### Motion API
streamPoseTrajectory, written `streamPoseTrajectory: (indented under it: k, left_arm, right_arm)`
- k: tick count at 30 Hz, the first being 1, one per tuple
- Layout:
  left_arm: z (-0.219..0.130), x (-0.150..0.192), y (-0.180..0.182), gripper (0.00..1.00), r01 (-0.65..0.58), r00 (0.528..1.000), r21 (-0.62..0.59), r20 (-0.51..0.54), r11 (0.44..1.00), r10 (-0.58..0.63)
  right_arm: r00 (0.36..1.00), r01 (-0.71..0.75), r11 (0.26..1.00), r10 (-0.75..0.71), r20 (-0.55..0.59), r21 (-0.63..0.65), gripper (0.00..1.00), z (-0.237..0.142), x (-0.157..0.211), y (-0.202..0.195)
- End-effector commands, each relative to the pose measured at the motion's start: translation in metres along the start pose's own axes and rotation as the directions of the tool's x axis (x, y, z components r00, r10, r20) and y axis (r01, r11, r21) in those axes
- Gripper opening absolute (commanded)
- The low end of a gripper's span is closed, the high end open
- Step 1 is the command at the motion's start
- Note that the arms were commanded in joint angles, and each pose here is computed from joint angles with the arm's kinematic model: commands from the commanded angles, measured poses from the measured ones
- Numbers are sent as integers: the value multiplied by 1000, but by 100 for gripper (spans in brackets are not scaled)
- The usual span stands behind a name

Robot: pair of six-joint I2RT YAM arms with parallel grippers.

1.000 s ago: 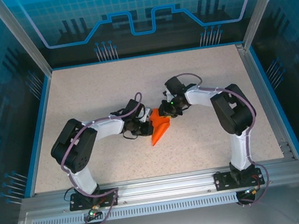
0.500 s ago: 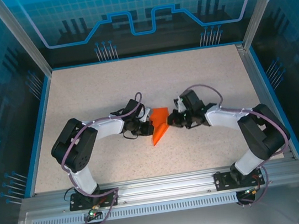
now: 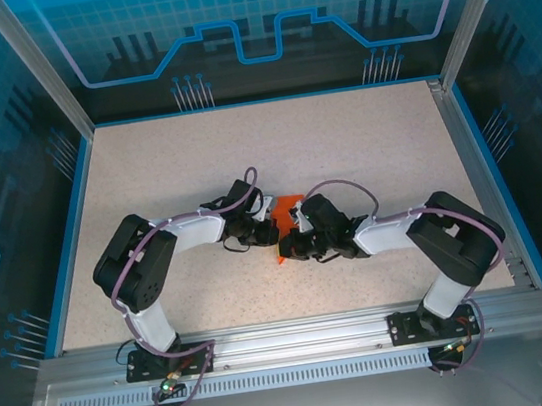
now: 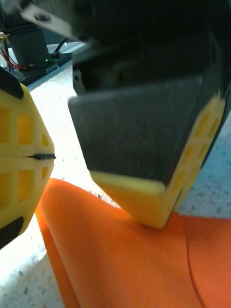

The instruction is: Fold a paper plane with a square sheet of paper (pick it up from the middle)

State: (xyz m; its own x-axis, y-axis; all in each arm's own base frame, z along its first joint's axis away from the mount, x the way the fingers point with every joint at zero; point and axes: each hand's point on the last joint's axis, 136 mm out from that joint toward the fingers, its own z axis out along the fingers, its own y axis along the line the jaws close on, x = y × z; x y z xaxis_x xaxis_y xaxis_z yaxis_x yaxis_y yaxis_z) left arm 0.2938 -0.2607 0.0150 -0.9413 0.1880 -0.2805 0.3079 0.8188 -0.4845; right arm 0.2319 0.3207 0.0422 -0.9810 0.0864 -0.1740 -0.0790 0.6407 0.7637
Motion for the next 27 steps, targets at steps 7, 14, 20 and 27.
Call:
streamPoseTrajectory:
  k: [7,14,20,27]
  left_arm:
    - [8,18,12,0,34,997,-25,-65,999,-35]
    - [10,17,10,0,36,997,-17,-69,999,-37]
    - [11,16,9,0,36,997,-11,-73,999,-37]
    - [11,15,9,0,34,997,-10,-70,999,-35]
  right_arm:
    - [999,-24,1000,24,-22,-5,0,10,11,-6]
    - [998,-37,998,39,-42,50,0,13,16,-19]
    - [998,-34,997,37,-44,63,0,15,16,-23]
    - [999,-29,998,31,-40,50,0,18,13,-21]
